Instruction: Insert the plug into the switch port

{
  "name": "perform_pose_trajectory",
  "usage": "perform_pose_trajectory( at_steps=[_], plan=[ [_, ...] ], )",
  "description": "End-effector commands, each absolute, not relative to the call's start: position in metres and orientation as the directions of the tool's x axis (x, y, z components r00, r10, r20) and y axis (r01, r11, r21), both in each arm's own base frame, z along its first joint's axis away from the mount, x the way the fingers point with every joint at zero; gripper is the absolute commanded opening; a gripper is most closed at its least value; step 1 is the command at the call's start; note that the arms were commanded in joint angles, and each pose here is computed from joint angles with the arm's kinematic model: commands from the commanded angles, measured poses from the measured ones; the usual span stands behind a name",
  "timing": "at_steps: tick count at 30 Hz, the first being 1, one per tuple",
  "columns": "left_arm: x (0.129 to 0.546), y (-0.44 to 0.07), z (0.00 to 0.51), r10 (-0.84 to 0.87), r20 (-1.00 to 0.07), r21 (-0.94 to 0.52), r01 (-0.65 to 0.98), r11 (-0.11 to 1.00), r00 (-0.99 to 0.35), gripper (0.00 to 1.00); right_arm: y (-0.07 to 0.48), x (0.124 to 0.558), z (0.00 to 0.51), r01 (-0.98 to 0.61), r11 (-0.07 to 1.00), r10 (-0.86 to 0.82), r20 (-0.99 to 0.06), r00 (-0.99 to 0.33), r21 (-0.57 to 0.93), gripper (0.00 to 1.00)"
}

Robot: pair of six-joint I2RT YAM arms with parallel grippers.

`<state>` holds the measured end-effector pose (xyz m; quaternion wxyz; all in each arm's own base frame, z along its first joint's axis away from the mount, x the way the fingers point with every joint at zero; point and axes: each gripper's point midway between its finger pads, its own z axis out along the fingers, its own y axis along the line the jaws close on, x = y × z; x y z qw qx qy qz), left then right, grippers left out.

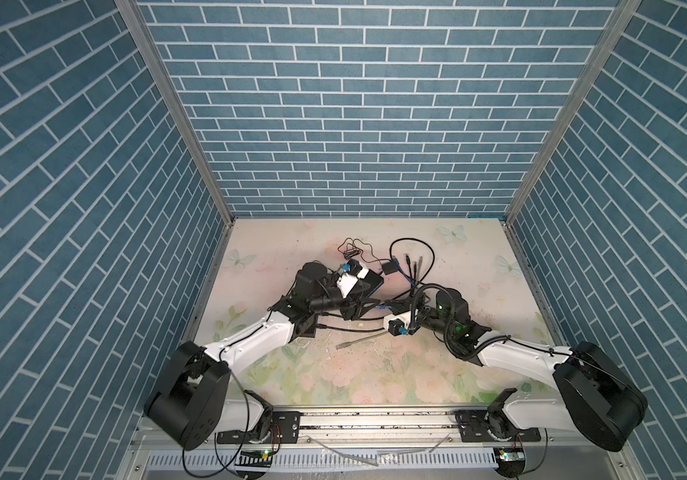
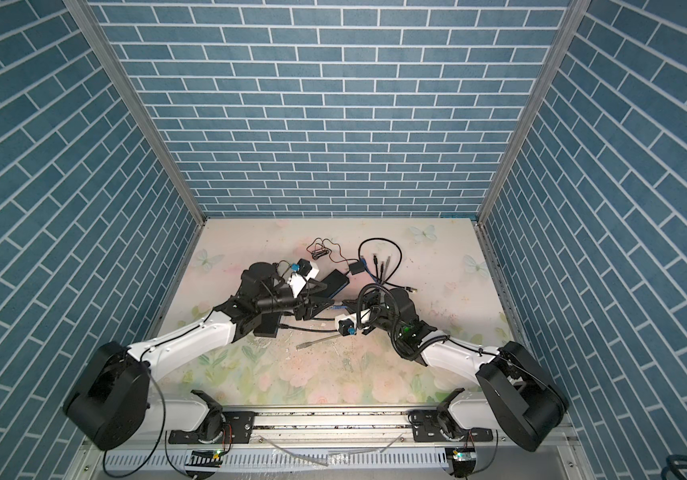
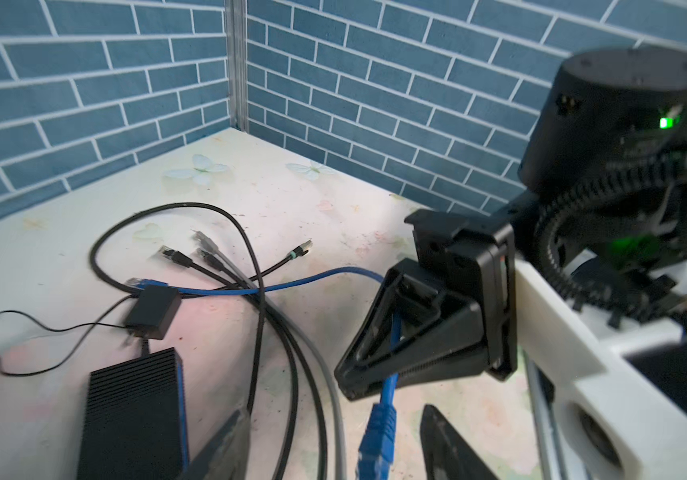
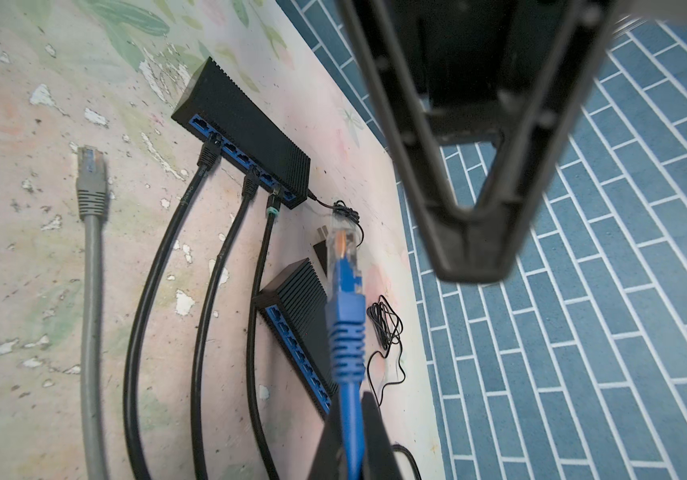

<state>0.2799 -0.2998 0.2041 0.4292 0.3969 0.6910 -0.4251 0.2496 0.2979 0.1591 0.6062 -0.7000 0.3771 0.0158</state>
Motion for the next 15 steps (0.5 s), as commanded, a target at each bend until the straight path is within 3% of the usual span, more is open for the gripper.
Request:
perform_pose_trajectory(
  at_steps=[1,15],
  plan=[
    [0.269,-0.310,0.200,0.188,-0.868,-0.420,0.881,0.218,-0.460,0.58,0.298,0.242,0.169,-0.489,0.019,-0.474,-0.438,0.764,-0.872,0.00],
    [0.253,-0.312,0.191,0.238,-0.821,-0.496,0.855,0.151,-0.518,0.54,0.295,0.245,0.167,-0.476,0.030,-0.496,-0.427,0.756,-0.879,0.00]
  ],
)
